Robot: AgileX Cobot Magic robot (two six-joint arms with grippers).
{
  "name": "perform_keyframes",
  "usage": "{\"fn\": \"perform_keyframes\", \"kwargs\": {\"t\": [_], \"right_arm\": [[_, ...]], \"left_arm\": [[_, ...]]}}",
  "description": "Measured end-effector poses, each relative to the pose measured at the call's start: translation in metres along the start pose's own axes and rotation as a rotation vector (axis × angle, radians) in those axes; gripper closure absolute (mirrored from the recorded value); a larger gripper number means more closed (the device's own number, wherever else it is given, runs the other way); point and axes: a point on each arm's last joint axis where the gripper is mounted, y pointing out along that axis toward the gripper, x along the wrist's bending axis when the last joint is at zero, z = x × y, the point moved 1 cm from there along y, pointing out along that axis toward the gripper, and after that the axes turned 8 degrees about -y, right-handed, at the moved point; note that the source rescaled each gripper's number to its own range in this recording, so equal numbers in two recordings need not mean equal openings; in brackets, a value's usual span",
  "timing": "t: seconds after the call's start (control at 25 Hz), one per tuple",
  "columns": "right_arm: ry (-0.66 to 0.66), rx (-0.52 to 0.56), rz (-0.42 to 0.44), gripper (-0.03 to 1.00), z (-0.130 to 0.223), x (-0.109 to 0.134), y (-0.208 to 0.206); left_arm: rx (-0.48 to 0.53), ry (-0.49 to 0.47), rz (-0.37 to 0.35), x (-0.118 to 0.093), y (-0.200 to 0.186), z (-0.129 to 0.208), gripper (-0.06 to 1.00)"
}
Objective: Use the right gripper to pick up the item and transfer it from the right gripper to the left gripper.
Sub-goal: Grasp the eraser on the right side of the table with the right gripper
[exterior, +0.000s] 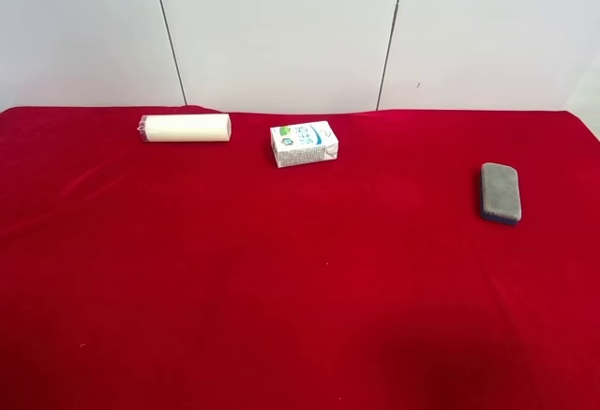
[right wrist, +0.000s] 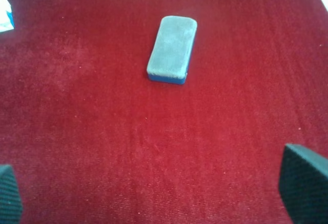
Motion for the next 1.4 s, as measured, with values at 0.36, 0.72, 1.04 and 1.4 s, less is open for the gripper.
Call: {"fn": "perform_keyframes", "kwargs": {"t": [0.36,0.72,1.04,1.4], "right_arm": [[-0.004,0.000,0.021,-0.03,0.000,-0.002,0.000],[-0.018,-0.097,0.052,-0.03,-0.050,-0.010,-0.014],[-0.038,0.094,0.030,-0.03,-0.103,-0.016,0.044],[-0.008,0.394,-0.014,-0.03,-0.103,-0.012,0.160]], "left_arm": [[0.000,0.001,0.000,0.000,0.000,0.000,-0.06],[0.000,0.001,0.000,0.000,0.000,0.000,-0.06],[0.000,0.001,0.000,0.000,0.000,0.000,-0.06],[0.000,0.001,0.000,0.000,0.000,0.000,-0.06]]}}
